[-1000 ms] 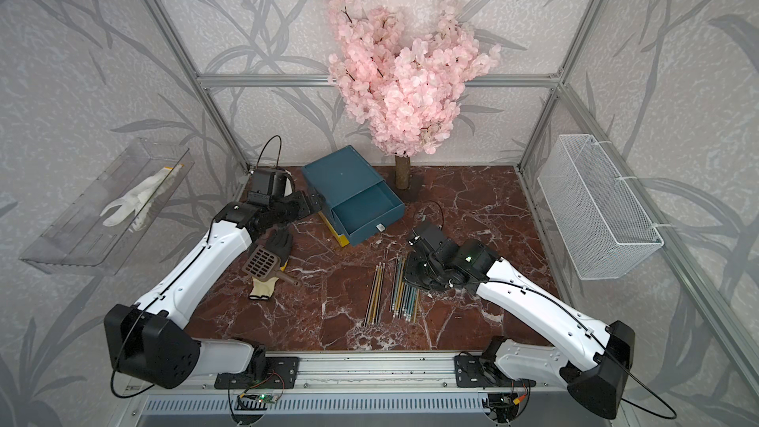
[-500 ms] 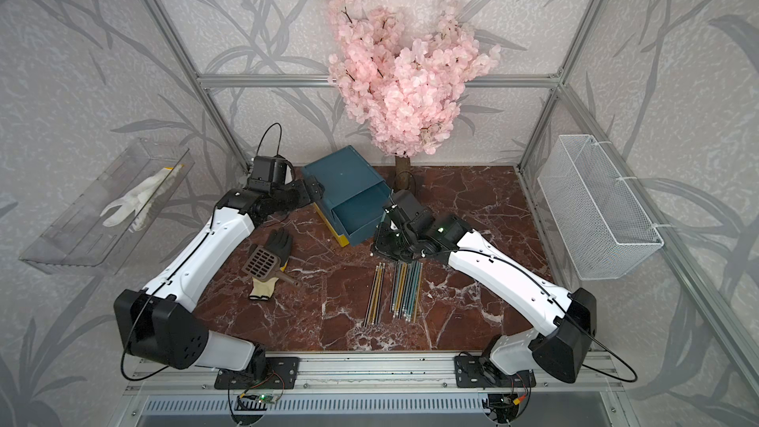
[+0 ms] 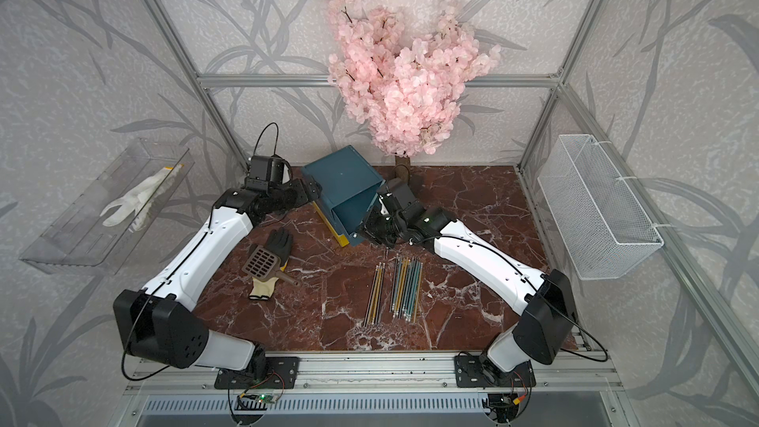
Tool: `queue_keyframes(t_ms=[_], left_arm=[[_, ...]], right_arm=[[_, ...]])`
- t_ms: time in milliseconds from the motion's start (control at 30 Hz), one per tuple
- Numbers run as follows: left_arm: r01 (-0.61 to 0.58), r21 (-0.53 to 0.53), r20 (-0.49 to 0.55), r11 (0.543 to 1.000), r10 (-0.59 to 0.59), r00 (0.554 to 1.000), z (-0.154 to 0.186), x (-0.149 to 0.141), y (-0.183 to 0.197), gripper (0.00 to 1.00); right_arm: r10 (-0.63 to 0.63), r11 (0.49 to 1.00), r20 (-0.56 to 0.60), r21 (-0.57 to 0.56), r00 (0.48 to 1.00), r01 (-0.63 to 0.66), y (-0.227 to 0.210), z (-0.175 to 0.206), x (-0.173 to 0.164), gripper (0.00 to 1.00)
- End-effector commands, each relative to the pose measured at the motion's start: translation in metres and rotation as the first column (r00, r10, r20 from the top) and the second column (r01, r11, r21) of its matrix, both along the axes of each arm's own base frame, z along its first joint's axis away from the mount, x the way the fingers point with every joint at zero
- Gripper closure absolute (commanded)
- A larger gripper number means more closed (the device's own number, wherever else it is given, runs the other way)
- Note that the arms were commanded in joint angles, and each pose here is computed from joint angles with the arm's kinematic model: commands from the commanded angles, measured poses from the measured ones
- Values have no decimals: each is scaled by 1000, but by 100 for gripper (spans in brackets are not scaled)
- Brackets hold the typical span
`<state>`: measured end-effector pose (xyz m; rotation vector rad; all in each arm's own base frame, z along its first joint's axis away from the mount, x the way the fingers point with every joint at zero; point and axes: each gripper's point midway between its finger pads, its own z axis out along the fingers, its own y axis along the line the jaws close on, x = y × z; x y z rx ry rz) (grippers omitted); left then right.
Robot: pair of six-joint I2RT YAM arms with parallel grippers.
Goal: Please place the pencils in the drawer according to their color
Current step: Place the pencil in the storage box.
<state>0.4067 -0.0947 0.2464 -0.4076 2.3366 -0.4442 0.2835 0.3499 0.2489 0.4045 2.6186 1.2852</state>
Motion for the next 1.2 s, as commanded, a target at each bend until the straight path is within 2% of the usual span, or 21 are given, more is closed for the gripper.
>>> queue_keyframes(t_ms=[0,300,700,833,933,1167], left_arm=[[16,-1,1,1000,-16,1000,0,-1,-1,0],[22,-14,-4,1000,-22,1000,-5,-2,-3,0],[26,-22,-3,999,-26,1000,-7,2,-5,0],[29,-23,-2,999,-29,1000,-8,3,-6,0],[31,-21,-2,999,-31,1000,-8,3,-6,0],[34,-20,8,999,-34,999,-6,0,-5,0]], right_arm=[[-17,998,26,61,1000,15,9,15,17,100],[-37,998,15,56,999,36,11,6,39,100],[-25,999,-21,27,999,25,14,-9,41,100],[-23,1000,-17,12,1000,23,14,-10,41,73],[-14,1000,-6,-1,1000,14,15,-6,40,61],[-4,1000,22,-15,1000,5,16,9,39,58]])
